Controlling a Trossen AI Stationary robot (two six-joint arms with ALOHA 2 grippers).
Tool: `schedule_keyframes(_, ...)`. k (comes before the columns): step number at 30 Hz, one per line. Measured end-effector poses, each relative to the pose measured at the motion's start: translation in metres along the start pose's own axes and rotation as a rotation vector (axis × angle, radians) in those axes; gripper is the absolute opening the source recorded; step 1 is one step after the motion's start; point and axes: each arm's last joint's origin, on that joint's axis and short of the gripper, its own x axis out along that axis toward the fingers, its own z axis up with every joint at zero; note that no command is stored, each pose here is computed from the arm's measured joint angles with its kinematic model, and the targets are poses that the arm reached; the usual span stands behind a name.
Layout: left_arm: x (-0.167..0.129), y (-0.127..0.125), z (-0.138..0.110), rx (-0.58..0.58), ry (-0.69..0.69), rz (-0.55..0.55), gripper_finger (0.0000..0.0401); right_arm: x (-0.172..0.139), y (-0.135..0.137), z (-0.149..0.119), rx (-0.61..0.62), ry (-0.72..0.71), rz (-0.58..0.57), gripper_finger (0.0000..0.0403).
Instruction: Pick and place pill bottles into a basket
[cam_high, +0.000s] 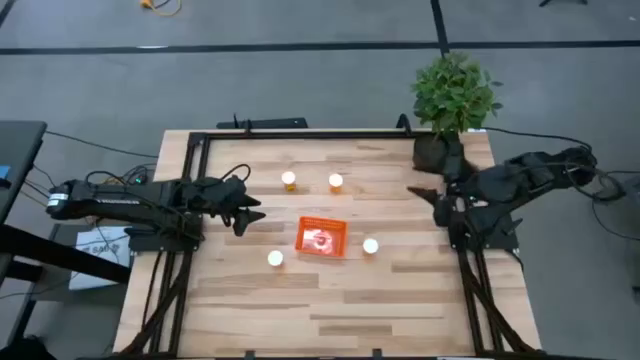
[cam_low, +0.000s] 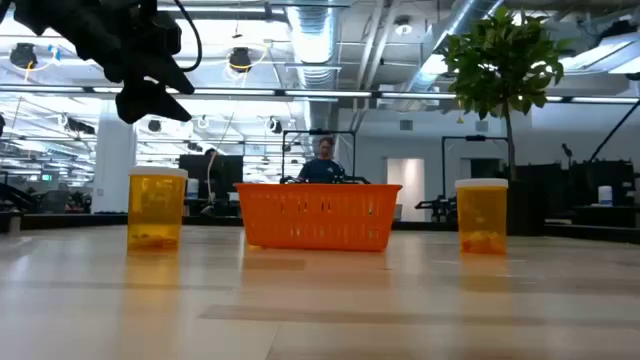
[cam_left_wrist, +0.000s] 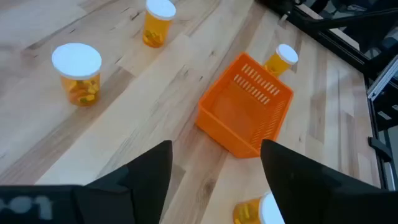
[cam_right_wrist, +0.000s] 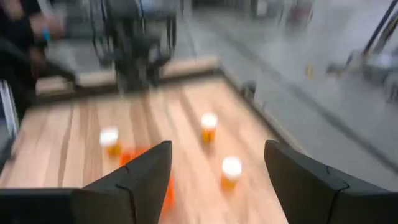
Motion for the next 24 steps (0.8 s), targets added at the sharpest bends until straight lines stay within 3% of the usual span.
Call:
schedule_keyframes(8,0.000,0.000,0.000,0.003,-0.001,0.000,0.0236,0.032,0.019,0.007,-0.074,0.262,0.063,0.0251)
schedule_keyframes(17,0.000,0.000,0.000,0.012,0.000,0.001,0.0236,0.074,0.035,0.007,-0.104,0.363,-0.004,0.0232)
schedule_keyframes(24,0.000,0.000,0.000,0.015,-0.001,0.001,0.0236,0.091,0.048,-0.002,-0.110,0.486,0.105,0.0221)
